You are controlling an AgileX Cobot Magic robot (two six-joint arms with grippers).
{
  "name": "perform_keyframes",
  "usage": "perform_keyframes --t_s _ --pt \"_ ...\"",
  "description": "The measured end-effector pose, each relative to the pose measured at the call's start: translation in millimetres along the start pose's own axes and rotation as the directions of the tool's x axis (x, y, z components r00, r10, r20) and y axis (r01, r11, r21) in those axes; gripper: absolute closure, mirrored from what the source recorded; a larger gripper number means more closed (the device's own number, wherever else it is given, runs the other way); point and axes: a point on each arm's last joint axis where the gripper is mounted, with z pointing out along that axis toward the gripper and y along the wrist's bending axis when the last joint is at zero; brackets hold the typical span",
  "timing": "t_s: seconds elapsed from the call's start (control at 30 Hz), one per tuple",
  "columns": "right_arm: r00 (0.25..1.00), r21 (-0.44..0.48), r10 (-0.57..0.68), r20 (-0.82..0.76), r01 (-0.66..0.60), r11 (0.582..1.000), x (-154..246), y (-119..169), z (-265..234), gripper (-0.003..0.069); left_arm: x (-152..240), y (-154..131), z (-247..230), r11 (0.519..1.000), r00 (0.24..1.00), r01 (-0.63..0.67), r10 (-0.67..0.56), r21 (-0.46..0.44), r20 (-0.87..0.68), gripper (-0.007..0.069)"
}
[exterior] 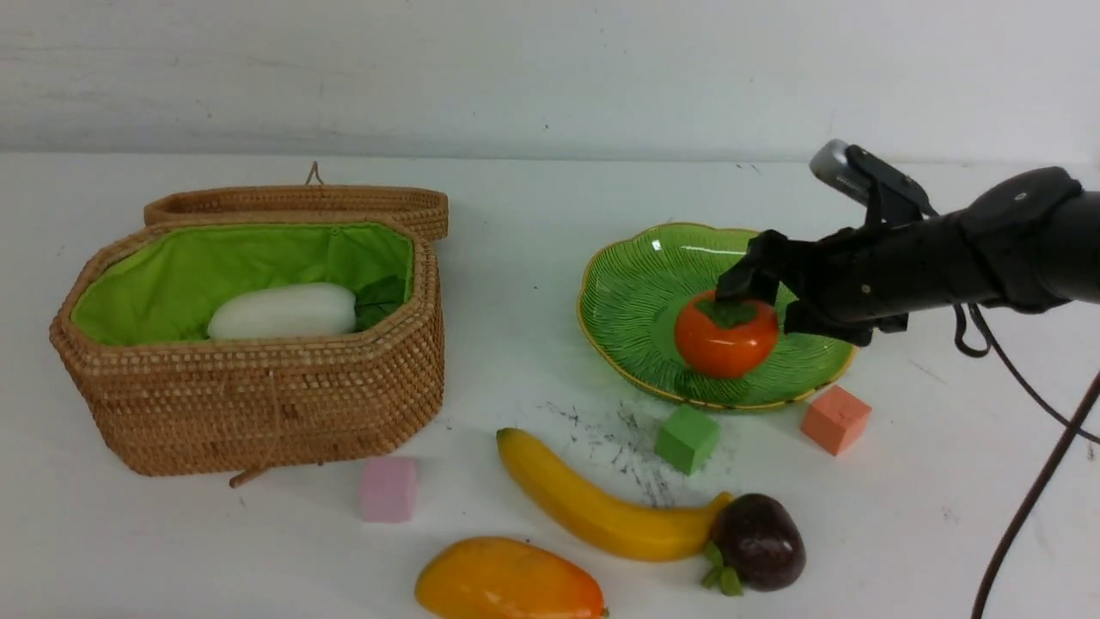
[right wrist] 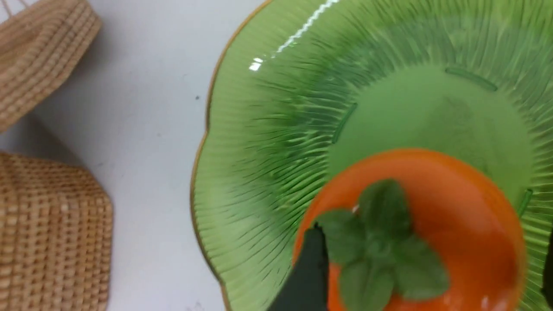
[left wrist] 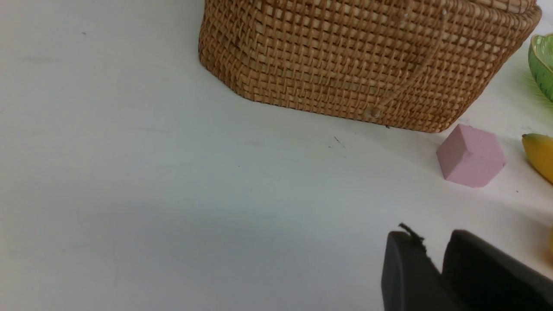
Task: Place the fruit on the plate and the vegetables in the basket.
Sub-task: Grab a tomato with your left arm and place it on the plate on the right, then use the right arm to grab a mangosteen and put it into the right plate
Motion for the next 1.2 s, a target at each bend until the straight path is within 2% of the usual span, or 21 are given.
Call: perform_keyframes --t_s 0.13,0.23,0.4,0.53,0.67,0.77,0.87,0.97,1.2 --pt "0.999 -0.023 -0.035 -0.004 0.035 0.999 -4.8 6.7 -15.6 -0.0009 0.0 0.0 0.0 1.0 1.0 0.0 0.0 0.0 0.0 0.0492" --pt "0.996 -0.077 -0.075 -0.052 0.071 0.994 -7.0 15.0 -39.4 0.0011 0.0 0.0 0.0 1.0 1.0 0.0 0.0 0.0 0.0 0.0491" --pt "0.943 -0.172 -0.247 -0.223 0.212 0.962 8.6 41.9 -83.0 0.0023 0.0 0.0 0.0 1.0 1.0 0.0 0.0 0.0 0.0 0.0491" --pt "0.897 -0.182 -0.293 -0.331 0.244 0.952 33.4 60.1 -93.9 0.0025 0.0 0.0 0.0 1.0 1.0 0.0 0.0 0.0 0.0 0.0491" --pt "0.836 -0.13 -0.316 -0.448 0.289 0.949 70.1 68.4 -92.1 0.0025 0.0 0.0 0.0 1.0 1.0 0.0 0.0 0.0 0.0 0.0491" --pt "0.807 -0.046 -0.294 -0.512 0.317 0.947 92.6 61.2 -83.4 0.0025 0.0 0.0 0.0 1.0 1.0 0.0 0.0 0.0 0.0 0.0491" --pt "0.805 0.035 -0.257 -0.535 0.325 0.945 111.5 48.1 -70.3 0.0029 0.0 0.0 0.0 1.0 1.0 0.0 0.0 0.0 0.0 0.0491" --pt "0.812 0.062 -0.236 -0.534 0.316 0.947 124.4 37.4 -56.4 0.0043 0.0 0.0 0.0 1.0 1.0 0.0 0.0 0.0 0.0 0.0491" --pt "0.823 0.099 -0.204 -0.53 0.299 0.949 135.7 21.6 -29.9 0.0144 0.0 0.0 0.0 1.0 1.0 0.0 0.0 0.0 0.0 0.0491"
